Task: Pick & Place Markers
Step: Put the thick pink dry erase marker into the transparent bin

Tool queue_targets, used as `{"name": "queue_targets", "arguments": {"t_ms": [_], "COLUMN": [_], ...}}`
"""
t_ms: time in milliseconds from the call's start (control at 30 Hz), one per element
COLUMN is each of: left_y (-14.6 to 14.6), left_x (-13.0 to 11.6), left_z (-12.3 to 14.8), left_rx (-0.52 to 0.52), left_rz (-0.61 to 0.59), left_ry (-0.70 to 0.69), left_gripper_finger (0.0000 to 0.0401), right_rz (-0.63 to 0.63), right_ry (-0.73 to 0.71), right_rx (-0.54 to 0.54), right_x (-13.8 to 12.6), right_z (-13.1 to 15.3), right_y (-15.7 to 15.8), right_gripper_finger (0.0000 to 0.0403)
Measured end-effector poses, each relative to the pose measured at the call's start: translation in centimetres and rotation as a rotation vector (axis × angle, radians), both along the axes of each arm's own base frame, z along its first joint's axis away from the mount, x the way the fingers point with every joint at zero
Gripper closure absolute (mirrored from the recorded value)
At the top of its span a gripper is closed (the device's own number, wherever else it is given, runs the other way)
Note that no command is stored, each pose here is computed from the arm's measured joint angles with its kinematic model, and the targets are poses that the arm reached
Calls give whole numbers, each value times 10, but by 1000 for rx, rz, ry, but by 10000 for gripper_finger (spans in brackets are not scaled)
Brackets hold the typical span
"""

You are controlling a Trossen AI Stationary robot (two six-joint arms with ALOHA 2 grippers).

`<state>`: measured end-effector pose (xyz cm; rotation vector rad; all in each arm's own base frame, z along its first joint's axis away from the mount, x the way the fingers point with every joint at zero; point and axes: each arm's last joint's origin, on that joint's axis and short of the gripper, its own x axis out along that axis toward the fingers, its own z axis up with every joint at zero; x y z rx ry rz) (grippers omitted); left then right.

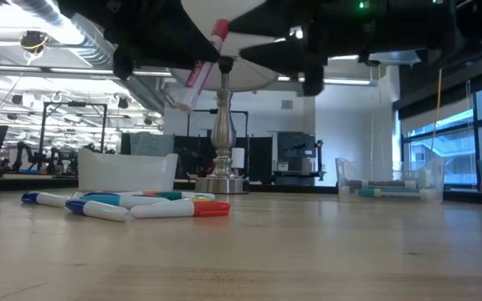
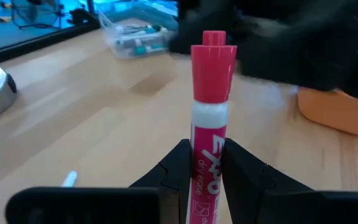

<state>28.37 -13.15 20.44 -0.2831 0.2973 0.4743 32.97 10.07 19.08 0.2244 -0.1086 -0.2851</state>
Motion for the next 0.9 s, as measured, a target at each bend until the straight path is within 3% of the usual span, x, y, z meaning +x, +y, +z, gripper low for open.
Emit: {"name": "queue_targets", "arguments": {"t_ms": [133,300,500,767,900], "left_y": [1,1,1,0,2], "left_x": [0,0,1,6,7], "left_z": [0,0,1,7,7], "left_rx": [9,24,72,80,78], "left_rz": [8,7,-8,-108,-99], "left_ry": [3,6,17,-4,-10], "left_gripper_finger": [334,334,334,334,334], "right_rz": [-79,68,75,213,215], "right_ry": [7,-13,-10,-5,-4], "right_rx": [-16,10,11,-22,-28], "right_x": [-3,1,4,9,9], "right_z": [0,1,0,0,0], "right_y": [3,2,-7,-17,-17], "right_gripper_finger": [186,186,186,186,212]}}
